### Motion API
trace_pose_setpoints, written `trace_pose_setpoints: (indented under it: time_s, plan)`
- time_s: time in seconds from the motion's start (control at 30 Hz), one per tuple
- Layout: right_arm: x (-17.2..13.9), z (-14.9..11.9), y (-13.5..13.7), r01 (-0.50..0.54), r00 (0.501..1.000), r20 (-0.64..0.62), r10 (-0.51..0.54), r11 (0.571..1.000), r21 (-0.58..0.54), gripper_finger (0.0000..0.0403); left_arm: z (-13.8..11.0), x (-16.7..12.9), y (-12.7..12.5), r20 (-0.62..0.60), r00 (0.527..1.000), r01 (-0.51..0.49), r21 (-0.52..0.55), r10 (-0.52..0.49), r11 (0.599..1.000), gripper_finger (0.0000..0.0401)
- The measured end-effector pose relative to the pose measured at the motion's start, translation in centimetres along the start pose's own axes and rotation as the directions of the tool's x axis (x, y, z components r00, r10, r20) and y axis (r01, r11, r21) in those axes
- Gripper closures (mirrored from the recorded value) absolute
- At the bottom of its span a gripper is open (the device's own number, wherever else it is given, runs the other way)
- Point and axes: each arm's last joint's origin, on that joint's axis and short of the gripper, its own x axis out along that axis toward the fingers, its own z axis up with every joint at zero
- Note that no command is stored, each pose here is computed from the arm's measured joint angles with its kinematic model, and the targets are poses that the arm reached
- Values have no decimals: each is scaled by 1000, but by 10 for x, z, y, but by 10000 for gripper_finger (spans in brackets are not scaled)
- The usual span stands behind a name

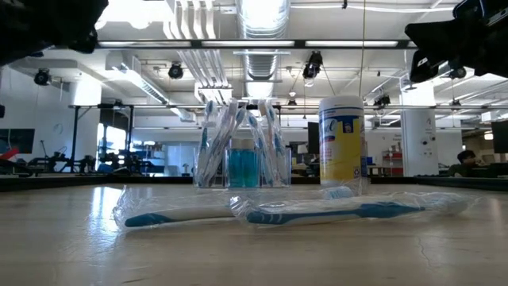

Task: Pick & Place toothbrushing station
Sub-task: Put the blue toothbrush into the transparent organizer

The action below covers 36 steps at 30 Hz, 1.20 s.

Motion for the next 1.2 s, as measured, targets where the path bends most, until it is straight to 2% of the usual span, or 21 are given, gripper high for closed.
trace_pose_setpoints:
  time_s: [0.17, 0.4, 0.63, 0.83, 1.0, 1.1, 1.2]
  plan:
    - [0, -1, 0, 1, 1000, -6, -1, 1000, -3, 394, -12, -2, -3, -36, 999, -18, -28, 17, 999, 398]
    - [0, -1, 0, 1, 1000, -7, -1, 1000, -10, 394, -16, -2, -2, -85, 993, -81, -46, 77, 996, 393]
    - [0, -1, 0, 2, 1000, -10, -2, 1000, -10, 394, -20, -3, -3, -128, 989, -77, -65, 69, 995, 397]
    - [0, -2, 0, 4, 1000, -17, -4, 1000, -14, 394, -22, -3, -4, -151, 987, -86, -157, 62, 984, 386]
    - [0, -2, 0, 4, 1000, -17, -4, 1000, -20, 394, -23, -3, -4, -152, 986, -87, -163, 62, 983, 381]
    - [0, -2, -1, 5, 1000, -24, -6, 1000, -23, 394, -22, -2, -2, -155, 982, -148, -259, 110, 955, 389]
    - [0, -3, -1, 6, 1000, -30, -6, 1000, -21, 394, -22, 1, -3, -196, 976, -150, -284, 96, 947, 397]
